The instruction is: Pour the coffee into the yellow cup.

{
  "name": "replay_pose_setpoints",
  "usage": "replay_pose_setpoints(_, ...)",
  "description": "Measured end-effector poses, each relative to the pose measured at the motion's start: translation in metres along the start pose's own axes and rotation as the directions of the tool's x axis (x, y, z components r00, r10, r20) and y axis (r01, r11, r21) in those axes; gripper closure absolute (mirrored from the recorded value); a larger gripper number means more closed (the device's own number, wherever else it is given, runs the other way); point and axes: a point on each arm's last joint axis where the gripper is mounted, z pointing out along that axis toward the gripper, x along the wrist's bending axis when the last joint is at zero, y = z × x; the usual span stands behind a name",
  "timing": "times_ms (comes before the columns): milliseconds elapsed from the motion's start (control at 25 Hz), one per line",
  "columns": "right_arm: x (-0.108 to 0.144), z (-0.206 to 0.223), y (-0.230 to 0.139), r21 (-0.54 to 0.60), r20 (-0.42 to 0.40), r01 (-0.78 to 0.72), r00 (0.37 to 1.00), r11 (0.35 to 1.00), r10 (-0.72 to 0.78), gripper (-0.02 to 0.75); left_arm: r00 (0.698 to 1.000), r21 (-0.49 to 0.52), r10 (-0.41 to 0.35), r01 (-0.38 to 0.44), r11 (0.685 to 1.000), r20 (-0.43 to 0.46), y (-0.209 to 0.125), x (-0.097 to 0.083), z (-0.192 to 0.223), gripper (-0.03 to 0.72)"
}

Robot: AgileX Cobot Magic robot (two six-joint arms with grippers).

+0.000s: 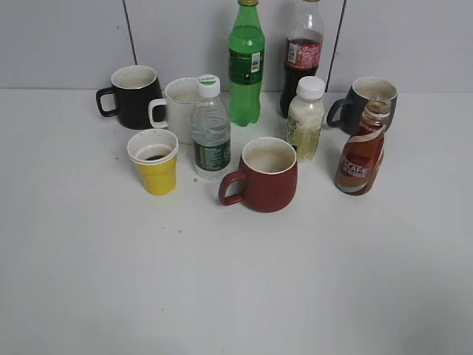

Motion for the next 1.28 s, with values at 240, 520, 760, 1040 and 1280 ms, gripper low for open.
replay_pose_setpoints(240, 0.0001, 0.0003, -0.0011, -0.001, -0.001, 0.002, 1.0, 1.0, -0.002, 0.151, 1.0, -0.017, -0.002, 0.002, 1.0, 0.015, -0.002, -0.0021, 0.0085, 0.267)
replay_pose_setpoints(520, 0.0, 0.0007, -0.0014, 0.0, -0.001, 0.002, 1.0, 1.0, -0.002, 0.151, 1.0, -0.02, -0.006, 0.006, 1.0, 0.022, -0.0019, -0.0026, 0.0083, 0.295)
replay_pose_setpoints(760, 0.0001, 0.0007, -0.0014, 0.0, -0.001, 0.001, 1.0, 1.0, -0.001, 0.152, 0.999, -0.018, -0.013, 0.014, 1.0, 0.035, -0.0021, -0.0038, 0.0083, 0.329)
replay_pose_setpoints(1040, 0.0001, 0.0007, -0.0014, 0.0, -0.001, 0.001, 1.0, 1.0, -0.001, 0.152, 0.999, -0.018, -0.015, 0.016, 1.0, 0.04, -0.0021, -0.0043, 0.0083, 0.381)
replay_pose_setpoints(1280, 0.0001, 0.0007, -0.0014, 0.0, -0.001, 0.002, 1.0, 1.0, -0.002, 0.152, 0.999, -0.017, -0.016, 0.017, 1.0, 0.041, -0.0021, -0.0044, 0.0083, 0.396)
